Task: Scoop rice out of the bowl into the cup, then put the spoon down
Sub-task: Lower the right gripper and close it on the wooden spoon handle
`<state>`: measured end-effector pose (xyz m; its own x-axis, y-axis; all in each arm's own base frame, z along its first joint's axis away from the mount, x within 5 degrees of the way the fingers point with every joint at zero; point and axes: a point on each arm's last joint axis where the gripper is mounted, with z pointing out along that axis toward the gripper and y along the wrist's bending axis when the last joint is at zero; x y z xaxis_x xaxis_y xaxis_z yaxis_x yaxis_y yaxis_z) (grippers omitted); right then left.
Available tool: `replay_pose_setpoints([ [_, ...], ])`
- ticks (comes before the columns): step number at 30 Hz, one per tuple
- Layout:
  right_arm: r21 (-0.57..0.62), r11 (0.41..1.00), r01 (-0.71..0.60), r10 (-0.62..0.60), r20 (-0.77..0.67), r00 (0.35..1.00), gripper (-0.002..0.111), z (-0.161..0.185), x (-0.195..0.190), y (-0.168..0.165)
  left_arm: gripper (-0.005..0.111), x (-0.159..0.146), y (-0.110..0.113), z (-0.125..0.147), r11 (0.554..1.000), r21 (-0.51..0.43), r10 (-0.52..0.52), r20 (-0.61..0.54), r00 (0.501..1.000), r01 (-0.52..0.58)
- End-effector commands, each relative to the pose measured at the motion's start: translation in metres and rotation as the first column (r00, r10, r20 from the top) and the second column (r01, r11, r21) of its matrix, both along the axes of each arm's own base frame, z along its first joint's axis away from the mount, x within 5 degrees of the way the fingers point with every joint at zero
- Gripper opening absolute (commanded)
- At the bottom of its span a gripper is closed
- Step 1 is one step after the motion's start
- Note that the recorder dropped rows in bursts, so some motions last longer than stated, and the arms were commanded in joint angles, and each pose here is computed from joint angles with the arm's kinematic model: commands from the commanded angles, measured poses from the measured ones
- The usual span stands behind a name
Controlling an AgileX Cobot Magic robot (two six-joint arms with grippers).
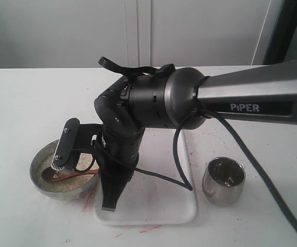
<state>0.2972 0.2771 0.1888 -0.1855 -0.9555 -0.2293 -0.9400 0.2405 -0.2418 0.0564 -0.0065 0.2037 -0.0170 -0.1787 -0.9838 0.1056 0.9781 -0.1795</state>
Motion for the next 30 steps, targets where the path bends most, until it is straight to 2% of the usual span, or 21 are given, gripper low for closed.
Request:
replay_pose_setpoints([
  [1, -0.018, 1.0, -0.003, 0.003, -0.007, 1.0, 0.01, 0.002, -0.001, -0.001, 0.014, 0.0, 0.0, 0.003, 1.0, -0.009, 0.002, 0.009, 1.0, -0.002],
  [6, -0.033, 0.999, -0.009, 0.009, -0.002, 1.0, 0.005, 0.003, -0.001, -0.003, 0.014, 0.0, 0.0, 0.003, 1.0, -0.009, 0.002, 0.009, 1.0, -0.002],
  [17, -0.038, 0.999, -0.016, 0.017, 0.017, 1.0, 0.005, 0.008, -0.001, -0.004, 0.014, 0.0, 0.0, 0.003, 1.0, -0.009, 0.002, 0.009, 1.0, -0.002],
  [30, -0.063, 0.997, -0.034, 0.04, 0.102, 0.994, 0.005, 0.044, -0.006, -0.017, 0.014, 0.0, 0.0, 0.003, 1.0, -0.009, 0.002, 0.009, 1.0, -0.002],
])
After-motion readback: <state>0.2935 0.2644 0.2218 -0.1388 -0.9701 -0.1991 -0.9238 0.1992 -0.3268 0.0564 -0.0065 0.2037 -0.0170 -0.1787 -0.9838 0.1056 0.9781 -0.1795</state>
